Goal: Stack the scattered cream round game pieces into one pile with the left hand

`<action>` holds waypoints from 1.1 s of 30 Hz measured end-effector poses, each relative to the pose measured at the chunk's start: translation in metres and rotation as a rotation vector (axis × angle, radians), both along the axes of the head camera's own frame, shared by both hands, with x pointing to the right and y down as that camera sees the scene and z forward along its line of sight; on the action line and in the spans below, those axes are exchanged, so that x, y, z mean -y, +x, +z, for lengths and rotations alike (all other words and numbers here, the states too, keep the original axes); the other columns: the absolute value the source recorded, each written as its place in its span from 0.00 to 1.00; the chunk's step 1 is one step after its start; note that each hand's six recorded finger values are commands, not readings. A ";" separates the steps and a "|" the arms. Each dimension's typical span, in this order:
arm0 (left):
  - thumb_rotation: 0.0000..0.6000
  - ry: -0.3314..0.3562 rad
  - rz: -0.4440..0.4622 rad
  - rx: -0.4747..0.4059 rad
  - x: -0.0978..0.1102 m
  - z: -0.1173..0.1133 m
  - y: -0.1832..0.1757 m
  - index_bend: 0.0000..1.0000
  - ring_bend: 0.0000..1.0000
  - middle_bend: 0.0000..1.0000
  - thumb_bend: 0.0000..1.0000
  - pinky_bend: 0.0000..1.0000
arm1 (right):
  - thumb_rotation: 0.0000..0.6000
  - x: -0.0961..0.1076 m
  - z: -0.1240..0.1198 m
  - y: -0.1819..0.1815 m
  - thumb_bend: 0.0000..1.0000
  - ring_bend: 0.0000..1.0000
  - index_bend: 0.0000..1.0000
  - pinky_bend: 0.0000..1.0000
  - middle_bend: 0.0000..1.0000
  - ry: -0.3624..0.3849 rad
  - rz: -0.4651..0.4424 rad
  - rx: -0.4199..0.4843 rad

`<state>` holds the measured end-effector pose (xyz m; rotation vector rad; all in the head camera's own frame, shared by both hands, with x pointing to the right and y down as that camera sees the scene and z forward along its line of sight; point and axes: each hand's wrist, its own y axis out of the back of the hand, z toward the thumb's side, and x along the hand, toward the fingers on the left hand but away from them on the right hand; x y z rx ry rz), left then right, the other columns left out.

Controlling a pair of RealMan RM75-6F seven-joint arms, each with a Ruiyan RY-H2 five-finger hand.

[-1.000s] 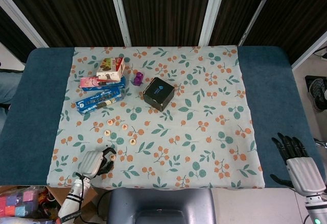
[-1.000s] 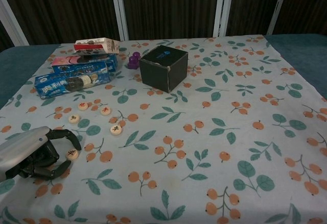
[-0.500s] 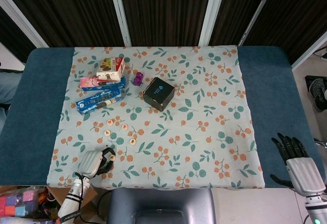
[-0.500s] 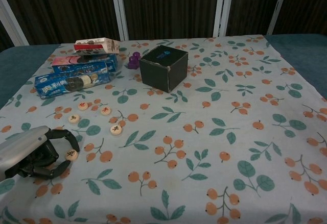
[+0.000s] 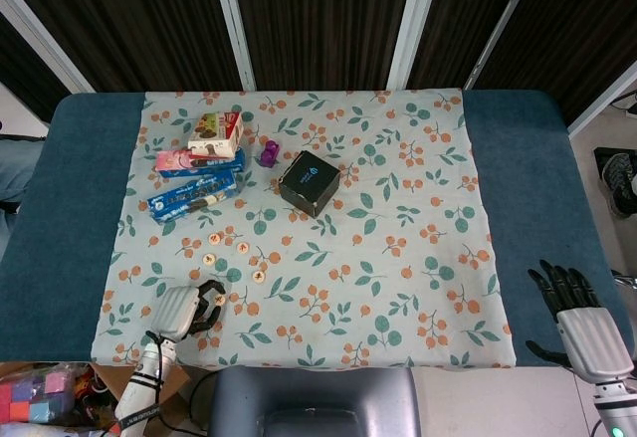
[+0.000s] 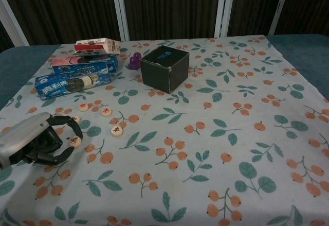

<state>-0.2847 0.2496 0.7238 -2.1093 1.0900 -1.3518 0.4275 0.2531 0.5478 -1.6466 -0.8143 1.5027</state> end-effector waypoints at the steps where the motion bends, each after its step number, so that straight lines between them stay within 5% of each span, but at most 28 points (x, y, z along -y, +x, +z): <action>1: 1.00 0.012 -0.006 -0.009 0.005 -0.001 0.004 0.53 1.00 1.00 0.46 1.00 | 1.00 0.000 0.000 0.000 0.17 0.00 0.00 0.00 0.00 -0.001 -0.001 0.000; 10: 1.00 0.042 -0.011 -0.046 0.041 0.005 0.053 0.52 1.00 1.00 0.46 1.00 | 1.00 0.001 0.002 -0.001 0.17 0.00 0.00 0.00 0.00 -0.004 -0.002 -0.001; 33: 1.00 -0.004 0.035 0.021 0.036 0.033 0.070 0.47 1.00 1.00 0.45 1.00 | 1.00 0.002 -0.001 0.001 0.17 0.00 0.00 0.00 0.00 0.000 0.010 0.007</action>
